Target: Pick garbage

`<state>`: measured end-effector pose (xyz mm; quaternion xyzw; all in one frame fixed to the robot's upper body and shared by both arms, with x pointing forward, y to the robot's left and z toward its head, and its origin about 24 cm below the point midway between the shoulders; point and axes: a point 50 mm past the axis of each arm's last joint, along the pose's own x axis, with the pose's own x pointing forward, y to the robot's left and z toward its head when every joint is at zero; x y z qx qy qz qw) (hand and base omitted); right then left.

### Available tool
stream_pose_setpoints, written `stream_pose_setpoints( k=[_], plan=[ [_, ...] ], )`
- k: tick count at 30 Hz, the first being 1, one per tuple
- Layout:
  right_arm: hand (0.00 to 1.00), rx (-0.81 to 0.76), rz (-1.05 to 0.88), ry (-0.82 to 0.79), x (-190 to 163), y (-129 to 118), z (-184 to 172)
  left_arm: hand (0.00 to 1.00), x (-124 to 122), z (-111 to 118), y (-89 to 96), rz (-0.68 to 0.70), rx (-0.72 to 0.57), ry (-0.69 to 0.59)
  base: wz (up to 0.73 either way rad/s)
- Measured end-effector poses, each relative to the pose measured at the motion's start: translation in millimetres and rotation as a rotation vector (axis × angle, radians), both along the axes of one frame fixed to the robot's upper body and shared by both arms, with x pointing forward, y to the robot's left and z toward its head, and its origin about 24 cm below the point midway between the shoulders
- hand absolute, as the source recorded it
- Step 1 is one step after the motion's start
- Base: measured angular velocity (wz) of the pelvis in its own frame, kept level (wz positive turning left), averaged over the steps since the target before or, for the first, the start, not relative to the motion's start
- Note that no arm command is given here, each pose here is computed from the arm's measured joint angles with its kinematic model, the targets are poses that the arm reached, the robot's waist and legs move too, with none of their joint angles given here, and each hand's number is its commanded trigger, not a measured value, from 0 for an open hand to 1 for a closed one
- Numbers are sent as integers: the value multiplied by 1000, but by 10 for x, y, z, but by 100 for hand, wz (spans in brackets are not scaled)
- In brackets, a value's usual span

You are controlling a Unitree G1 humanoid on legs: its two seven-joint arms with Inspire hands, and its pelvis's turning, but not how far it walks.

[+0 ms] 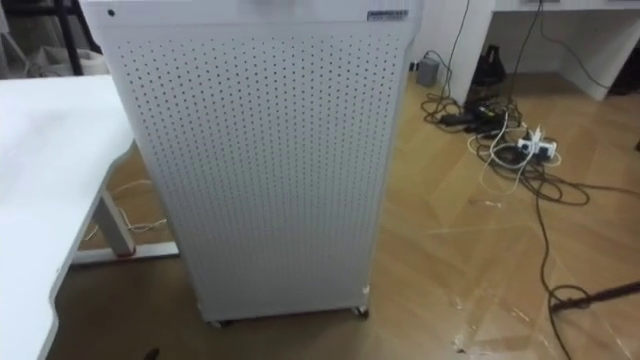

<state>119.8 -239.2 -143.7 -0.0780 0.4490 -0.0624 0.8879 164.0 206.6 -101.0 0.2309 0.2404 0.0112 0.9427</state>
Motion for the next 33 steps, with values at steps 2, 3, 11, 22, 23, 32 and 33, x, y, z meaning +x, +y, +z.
stream_pose_setpoints(
  k=[2, 3, 11, 22, 23, 32, 33],
  plan=[
    [100, -5, 20, 2, 4, 6, 1, 0, 6, 6, -10, -20, 30, -7, 0],
    [100, -5, 28, 3, 6, 10, 1, 0, 12, 13, -15, -28, 38, -12, -4],
    [100, 11, 71, 6, 22, 68, -5, 0, 14, 12, -22, -28, 41, -14, -5],
    [100, -5, -22, 63, -133, -4, -62, 0, 164, 121, -172, -53, -13, -91, 12],
    [100, -10, -25, 65, -144, -12, -62, 0, 198, 159, -208, -59, -24, -116, -4],
    [100, -26, -77, 26, -67, -40, -31, 0, 535, 521, -386, -126, -10, -353, 0],
    [100, -26, -79, 22, -60, -36, -29, 0, 565, 550, -399, -129, -6, -375, 30]
  ],
)
